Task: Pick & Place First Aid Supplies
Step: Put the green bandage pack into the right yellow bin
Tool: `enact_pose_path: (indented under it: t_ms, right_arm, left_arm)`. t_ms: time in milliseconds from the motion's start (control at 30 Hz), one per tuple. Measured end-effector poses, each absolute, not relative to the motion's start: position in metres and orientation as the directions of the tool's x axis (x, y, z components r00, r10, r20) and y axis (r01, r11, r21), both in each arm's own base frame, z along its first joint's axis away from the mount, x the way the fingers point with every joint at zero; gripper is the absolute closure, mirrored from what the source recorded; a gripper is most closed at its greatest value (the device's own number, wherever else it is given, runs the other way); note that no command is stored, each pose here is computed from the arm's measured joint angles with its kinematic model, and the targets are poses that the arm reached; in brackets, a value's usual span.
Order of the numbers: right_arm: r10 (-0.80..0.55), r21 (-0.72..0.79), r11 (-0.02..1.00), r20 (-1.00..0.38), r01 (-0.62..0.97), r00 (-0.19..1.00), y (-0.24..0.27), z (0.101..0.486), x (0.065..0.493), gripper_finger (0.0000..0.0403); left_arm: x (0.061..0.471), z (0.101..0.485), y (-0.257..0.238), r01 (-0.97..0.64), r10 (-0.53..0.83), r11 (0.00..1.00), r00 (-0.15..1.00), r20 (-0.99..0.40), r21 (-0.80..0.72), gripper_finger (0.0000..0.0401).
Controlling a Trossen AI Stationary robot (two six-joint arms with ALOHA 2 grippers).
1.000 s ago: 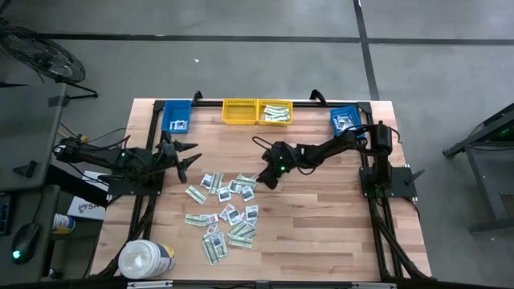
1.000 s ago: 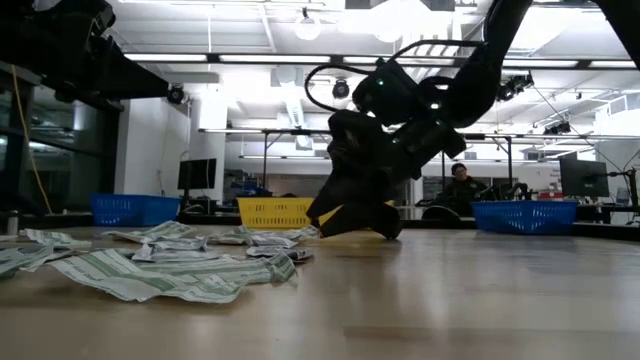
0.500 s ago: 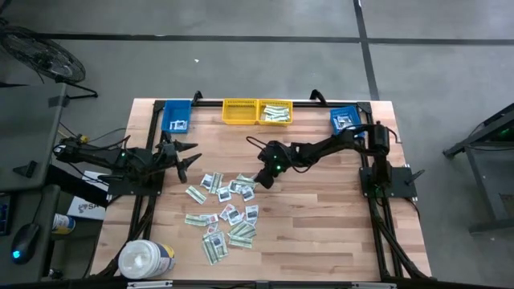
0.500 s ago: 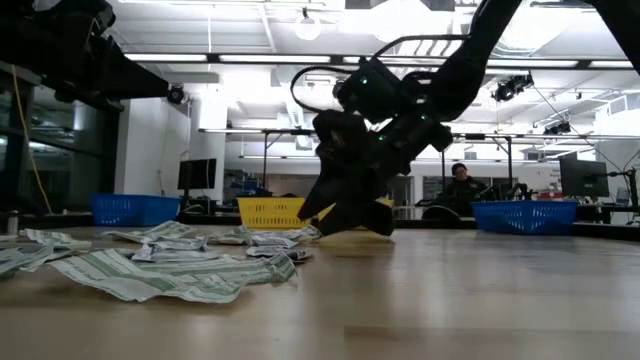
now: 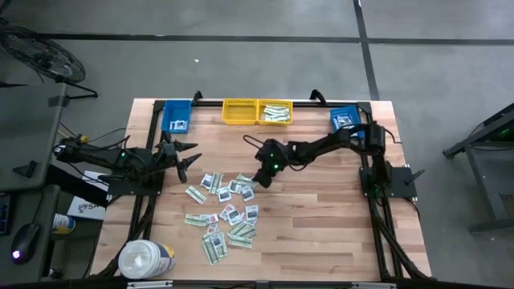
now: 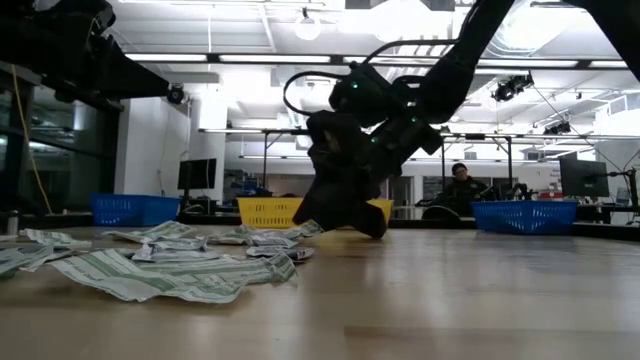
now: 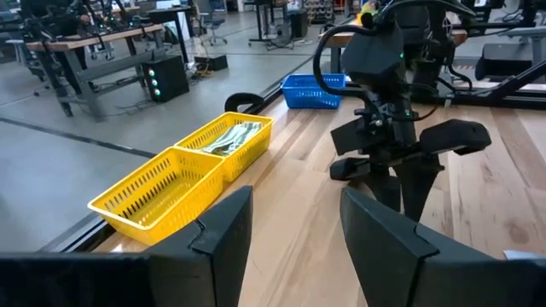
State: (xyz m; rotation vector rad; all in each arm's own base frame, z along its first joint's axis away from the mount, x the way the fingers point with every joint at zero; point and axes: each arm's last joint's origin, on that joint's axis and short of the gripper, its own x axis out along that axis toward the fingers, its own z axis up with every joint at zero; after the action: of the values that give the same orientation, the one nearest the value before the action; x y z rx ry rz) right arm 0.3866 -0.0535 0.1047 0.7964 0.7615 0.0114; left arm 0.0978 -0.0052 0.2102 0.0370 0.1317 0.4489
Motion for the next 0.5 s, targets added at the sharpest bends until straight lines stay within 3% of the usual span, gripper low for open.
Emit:
enact_pose_path:
  t_ms: [500]
  right_arm:
    - [0.312,0.648,0.731,-0.595,0.213,0.741,-0.0601,0.109,0.3847,0.0378]
  left_arm:
    - [0.0978,0.2102,-0.0052,-0.43,0.435,0.901,0.893,-0.119,0.065,0.0224]
